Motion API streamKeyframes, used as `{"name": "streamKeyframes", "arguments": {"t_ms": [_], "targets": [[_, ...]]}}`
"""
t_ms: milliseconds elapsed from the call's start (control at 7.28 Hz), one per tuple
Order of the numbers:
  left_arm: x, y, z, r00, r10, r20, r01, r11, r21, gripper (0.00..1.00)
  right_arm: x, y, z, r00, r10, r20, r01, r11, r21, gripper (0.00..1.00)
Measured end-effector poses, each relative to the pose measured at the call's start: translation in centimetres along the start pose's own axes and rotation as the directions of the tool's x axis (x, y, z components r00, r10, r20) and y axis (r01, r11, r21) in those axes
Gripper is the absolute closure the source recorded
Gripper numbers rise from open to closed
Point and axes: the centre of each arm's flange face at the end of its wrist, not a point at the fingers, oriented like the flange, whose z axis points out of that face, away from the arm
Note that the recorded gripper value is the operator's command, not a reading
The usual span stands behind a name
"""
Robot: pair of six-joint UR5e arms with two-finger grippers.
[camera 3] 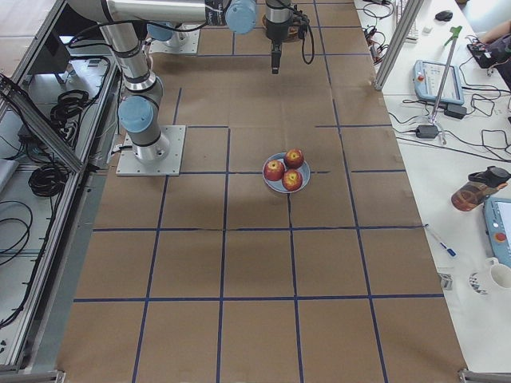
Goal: Transfer apple from basket to plate
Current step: 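Lower the left gripper over the wicker basket toward the apples, then close the left gripper on the yellow-red striped apple in the basket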
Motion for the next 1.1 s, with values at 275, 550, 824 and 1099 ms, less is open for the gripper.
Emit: {"name": "streamKeyframes", "arguments": {"t_ms": [275,550,824,1099], "targets": [[-0.4,0.1,0.0,1.000,-0.009,0.001,0.009,0.999,-0.031,0.01,0.0,0.0,0.0,1.000,0.000,0.000,0.000,1.000,0.000,0.00],[-1.4,-0.1,-0.3,1.000,-0.026,0.015,0.027,0.998,-0.050,0.01,0.0,0.0,0.0,1.000,0.000,0.000,0.000,1.000,0.000,0.00],[-5.1,-0.9,-0.6,0.992,-0.093,0.085,0.097,0.995,-0.037,0.01,0.0,0.0,0.0,1.000,0.000,-0.001,0.000,1.000,0.000,0.00],[-8.0,-3.8,1.3,0.984,-0.141,0.106,0.141,0.990,0.007,0.01,0.0,0.0,0.0,1.000,0.000,0.000,0.000,1.000,0.000,0.00]]}}
